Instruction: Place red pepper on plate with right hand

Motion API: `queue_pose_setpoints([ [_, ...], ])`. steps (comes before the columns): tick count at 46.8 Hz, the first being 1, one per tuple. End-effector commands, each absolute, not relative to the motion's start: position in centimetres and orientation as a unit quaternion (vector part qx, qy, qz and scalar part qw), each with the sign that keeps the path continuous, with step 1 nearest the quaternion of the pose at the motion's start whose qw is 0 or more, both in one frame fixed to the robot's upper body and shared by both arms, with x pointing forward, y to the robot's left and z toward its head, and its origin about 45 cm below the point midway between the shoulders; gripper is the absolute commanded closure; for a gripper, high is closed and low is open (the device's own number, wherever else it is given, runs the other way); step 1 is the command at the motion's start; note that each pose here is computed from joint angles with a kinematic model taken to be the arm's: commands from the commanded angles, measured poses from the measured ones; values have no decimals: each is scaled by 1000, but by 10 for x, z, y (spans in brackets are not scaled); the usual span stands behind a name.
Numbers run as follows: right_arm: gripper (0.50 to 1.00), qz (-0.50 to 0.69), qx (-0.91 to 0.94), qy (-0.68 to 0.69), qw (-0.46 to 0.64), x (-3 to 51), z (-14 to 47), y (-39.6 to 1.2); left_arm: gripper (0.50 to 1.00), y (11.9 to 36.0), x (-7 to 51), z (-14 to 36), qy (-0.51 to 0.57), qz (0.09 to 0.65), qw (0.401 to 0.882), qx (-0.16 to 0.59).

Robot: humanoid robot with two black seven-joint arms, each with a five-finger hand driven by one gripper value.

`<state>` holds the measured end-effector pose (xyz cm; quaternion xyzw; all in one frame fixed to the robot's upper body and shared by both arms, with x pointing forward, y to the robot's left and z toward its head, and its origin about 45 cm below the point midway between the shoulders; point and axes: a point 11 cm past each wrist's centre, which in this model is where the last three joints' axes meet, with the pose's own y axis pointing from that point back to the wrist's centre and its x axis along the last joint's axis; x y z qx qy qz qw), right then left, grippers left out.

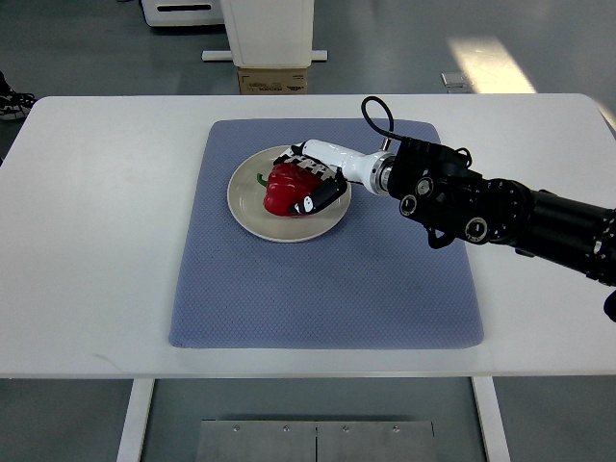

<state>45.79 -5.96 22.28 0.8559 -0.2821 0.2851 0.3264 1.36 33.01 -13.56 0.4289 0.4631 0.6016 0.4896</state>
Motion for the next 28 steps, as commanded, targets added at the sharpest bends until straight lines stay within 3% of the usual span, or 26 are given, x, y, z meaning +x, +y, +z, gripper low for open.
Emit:
queue_pose_setpoints([
  [1,666,287,855,-286,324,458,223,-60,500,330,14,-136,463,602,489,429],
  [6,547,287,854,-291,321,458,222,-61,500,330,14,-136,463,602,489,429],
  [9,517,287,855,-293,317,459,225,-60,500,330,14,-136,463,602,489,429],
  [28,500,268,866,-320,275,466,248,-50,500,330,14,-136,463,602,489,429],
])
